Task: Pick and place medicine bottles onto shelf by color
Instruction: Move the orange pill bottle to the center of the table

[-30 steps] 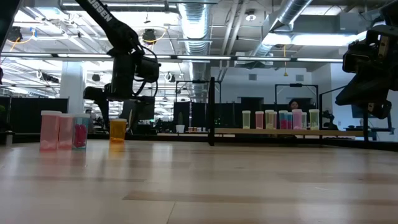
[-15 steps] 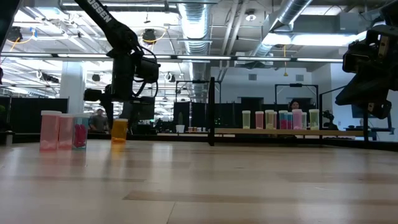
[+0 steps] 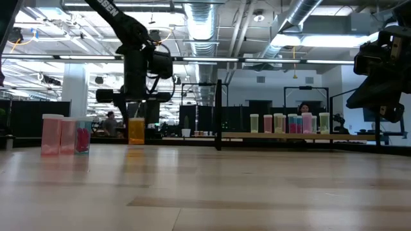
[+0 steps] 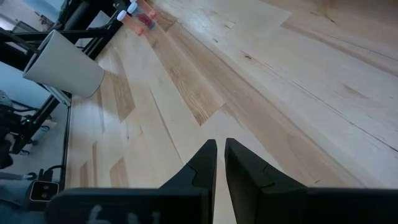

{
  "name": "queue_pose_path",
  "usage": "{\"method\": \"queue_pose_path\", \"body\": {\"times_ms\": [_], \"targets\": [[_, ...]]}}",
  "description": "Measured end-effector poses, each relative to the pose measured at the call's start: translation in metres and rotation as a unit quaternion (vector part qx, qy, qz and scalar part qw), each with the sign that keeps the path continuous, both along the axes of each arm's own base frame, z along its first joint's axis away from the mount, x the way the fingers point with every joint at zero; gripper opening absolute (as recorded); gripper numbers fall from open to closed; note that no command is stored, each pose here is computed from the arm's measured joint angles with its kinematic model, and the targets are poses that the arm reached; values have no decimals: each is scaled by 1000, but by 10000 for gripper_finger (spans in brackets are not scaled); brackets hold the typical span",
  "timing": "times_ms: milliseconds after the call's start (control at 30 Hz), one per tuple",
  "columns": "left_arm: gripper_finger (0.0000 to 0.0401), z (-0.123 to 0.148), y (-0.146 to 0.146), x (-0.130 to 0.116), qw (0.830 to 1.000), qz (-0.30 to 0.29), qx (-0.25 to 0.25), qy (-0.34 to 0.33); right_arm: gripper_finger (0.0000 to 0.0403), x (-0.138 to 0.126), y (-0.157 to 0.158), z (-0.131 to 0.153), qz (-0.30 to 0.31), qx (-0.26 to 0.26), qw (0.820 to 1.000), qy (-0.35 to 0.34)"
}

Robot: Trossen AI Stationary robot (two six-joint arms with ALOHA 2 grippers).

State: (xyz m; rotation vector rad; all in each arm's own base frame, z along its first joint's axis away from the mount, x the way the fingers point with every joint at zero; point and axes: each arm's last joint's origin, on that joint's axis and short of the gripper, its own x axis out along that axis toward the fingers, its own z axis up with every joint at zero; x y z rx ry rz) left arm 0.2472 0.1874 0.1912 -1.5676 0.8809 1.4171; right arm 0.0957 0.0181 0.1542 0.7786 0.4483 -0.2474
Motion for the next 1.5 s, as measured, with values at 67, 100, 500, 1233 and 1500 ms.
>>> {"method": "queue_pose_path", "body": {"times_ms": [67,100,500,1233,1500], "targets": [[171,3,-5,6,1000,-7,5,-3,56,0,0,0,0,0,1000,0],[170,4,-8,9,1000,-9,7,-3,56,0,0,0,0,0,1000,0],[177,7,-56,39,998,-70,3,-11,56,0,0,0,0,0,1000,0],[180,17,-179,82,965,-259,20,-30,56,0,0,0,0,0,1000,0],[180,15,-184,131,950,-311,10,27,56,0,0,0,0,0,1000,0]]}}
